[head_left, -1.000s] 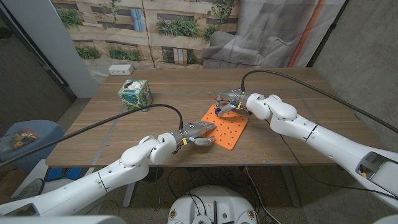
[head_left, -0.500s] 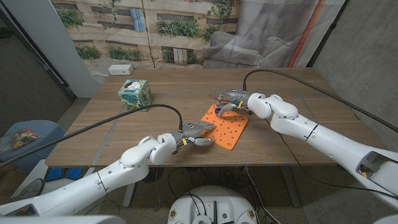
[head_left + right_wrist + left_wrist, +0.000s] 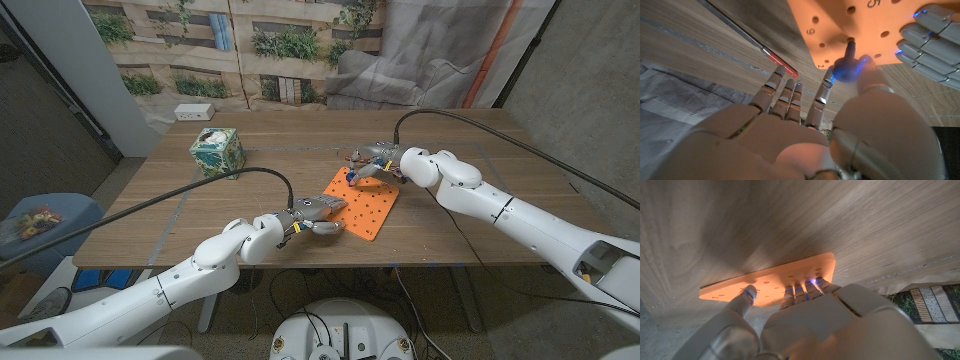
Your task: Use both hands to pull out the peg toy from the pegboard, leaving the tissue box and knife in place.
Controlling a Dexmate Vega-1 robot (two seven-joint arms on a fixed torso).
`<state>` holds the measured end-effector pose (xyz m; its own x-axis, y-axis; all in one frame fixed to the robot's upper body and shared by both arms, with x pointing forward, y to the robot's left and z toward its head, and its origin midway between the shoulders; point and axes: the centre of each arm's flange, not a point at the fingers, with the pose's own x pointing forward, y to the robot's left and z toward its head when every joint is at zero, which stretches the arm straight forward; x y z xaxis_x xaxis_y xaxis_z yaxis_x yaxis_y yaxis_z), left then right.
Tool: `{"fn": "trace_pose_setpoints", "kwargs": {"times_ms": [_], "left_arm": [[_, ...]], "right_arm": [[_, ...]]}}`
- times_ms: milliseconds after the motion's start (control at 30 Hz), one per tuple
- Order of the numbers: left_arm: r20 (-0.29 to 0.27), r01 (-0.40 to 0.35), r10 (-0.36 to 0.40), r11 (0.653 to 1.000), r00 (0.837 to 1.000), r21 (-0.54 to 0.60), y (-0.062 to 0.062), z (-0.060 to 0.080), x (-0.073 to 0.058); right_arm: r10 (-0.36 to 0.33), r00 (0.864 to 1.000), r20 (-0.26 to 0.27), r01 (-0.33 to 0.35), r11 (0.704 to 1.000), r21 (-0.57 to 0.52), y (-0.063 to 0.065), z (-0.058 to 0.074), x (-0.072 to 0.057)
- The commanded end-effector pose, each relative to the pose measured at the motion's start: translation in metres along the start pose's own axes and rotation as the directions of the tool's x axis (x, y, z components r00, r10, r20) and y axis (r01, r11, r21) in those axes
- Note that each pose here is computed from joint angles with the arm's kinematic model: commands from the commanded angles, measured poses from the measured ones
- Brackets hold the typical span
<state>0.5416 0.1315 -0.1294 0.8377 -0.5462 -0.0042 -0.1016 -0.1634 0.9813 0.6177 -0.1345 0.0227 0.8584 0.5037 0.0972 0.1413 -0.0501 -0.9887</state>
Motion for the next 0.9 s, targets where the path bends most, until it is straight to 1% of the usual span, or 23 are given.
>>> {"fn": "trace_pose_setpoints", "kwargs": {"times_ms": [33, 300, 633, 900], "left_arm": [[-0.002, 0.050, -0.050, 0.999, 0.999, 0.000, -0.005, -0.001, 0.002], [-0.001, 0.047, -0.047, 0.999, 0.999, 0.001, -0.004, -0.002, 0.003], [-0.003, 0.042, -0.042, 0.999, 0.999, 0.007, -0.002, -0.003, 0.004], [-0.009, 0.033, -0.033, 0.999, 0.999, 0.011, 0.001, -0.004, 0.003]], "right_arm": [[0.006, 1.000, 0.004, -0.006, 1.000, 0.025, -0.001, -0.004, 0.001], [0.002, 1.000, 0.007, -0.002, 1.000, 0.027, -0.005, -0.004, 0.000], [-0.010, 1.000, 0.017, 0.009, 0.999, 0.040, -0.014, -0.004, -0.003], [-0.030, 1.000, 0.009, 0.029, 0.998, 0.060, -0.023, -0.008, -0.008]]}}
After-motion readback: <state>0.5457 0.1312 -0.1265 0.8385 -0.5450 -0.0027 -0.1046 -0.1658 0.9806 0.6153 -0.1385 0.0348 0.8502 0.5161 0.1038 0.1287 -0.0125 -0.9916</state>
